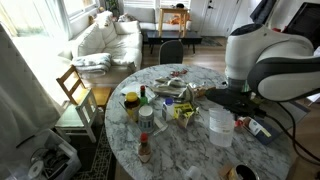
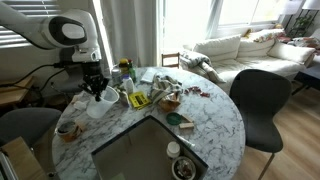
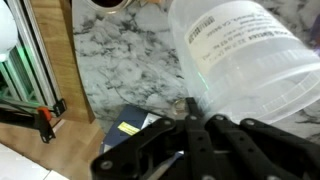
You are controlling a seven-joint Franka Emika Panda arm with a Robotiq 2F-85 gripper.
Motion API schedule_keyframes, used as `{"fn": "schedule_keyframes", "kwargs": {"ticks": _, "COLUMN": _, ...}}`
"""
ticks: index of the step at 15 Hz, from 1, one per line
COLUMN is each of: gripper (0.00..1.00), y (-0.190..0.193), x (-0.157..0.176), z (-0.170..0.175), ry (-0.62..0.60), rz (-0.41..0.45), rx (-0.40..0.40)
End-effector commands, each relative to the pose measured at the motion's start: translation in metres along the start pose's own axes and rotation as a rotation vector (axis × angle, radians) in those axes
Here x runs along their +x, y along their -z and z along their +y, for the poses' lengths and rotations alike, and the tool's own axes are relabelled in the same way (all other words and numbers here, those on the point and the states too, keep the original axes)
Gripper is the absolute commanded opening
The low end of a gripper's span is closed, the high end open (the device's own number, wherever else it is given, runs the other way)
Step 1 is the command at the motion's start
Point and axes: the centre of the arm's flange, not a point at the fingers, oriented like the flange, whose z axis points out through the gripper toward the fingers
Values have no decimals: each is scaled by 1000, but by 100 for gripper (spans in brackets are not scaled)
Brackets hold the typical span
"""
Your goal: Remote the plastic cup and silver cup from the clear case and put them in an upright position
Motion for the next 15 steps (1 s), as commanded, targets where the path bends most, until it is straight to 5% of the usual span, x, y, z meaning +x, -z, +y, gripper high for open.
{"fn": "schedule_keyframes", "kwargs": {"ticks": 1, "gripper": 5, "y": -1, "x": -3, "z": -2, "ry": 11, "rz": 6, "rx": 11}}
{"fn": "schedule_keyframes", "kwargs": {"ticks": 7, "gripper": 1, "y": -16, "x": -13, "z": -9, "ry": 143, "rz": 40, "rx": 78}}
{"fn": "schedule_keyframes", "kwargs": {"ticks": 15, "gripper": 1, "y": -38, "x": -35, "z": -12, "ry": 387, "rz": 256, "rx": 212}}
